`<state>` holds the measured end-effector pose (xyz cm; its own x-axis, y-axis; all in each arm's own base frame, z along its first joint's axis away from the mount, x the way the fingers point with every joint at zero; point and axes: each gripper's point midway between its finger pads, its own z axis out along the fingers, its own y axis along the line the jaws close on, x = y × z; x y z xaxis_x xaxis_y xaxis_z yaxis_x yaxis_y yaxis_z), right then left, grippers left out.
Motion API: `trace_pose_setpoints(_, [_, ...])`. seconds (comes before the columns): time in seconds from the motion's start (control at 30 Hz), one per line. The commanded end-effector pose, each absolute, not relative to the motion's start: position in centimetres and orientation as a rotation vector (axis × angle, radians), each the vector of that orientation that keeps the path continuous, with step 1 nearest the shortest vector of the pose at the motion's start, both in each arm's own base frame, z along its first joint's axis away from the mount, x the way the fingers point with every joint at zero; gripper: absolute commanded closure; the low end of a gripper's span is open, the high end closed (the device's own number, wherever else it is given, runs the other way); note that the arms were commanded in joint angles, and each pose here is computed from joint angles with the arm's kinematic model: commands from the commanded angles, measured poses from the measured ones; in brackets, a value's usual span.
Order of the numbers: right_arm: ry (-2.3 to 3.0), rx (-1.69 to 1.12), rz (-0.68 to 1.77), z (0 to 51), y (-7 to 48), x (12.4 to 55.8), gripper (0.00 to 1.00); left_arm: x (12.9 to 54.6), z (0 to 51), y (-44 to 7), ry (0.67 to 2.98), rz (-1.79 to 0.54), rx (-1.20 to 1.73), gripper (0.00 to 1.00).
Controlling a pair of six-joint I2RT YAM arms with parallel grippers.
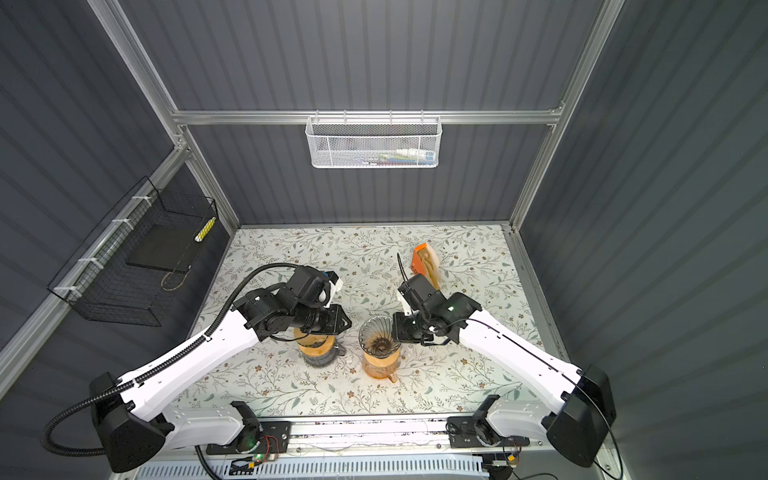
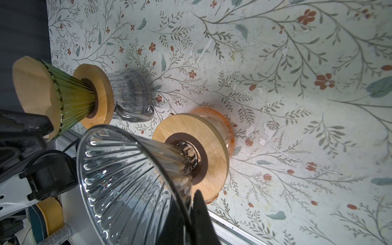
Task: Place the coffee filter in the dripper
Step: 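Lower the glass dripper into the wooden ring with the right gripper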
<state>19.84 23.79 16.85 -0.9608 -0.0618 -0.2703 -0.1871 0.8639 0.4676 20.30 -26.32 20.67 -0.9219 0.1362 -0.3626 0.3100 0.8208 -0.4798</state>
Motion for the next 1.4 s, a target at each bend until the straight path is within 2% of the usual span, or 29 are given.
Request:
trace_pose_setpoints(0.0, [2.788,-0.176,0.747,16.5,24.2,20.0,1.00,19.6,21.6,-26.1,2.676,-0.789,0.394,0.75])
trace_pose_setpoints(0.87, [2.814,-0.164,0.696,14.7,24.6,19.7,1.00,17.7,20.6,-27.4,2.743,-0.832,0.566,0.77])
trace_pose_setpoints(1.07, [2.811,-0.167,0.696,14.6,24.8,19.8,1.00,17.4,20.0,-27.7,2.772,-0.806,0.604,0.74])
trace_pose_setpoints(1.37, [2.816,-0.169,0.683,14.4,24.7,19.8,1.00,17.5,19.1,-27.9,2.803,-0.761,0.628,0.76])
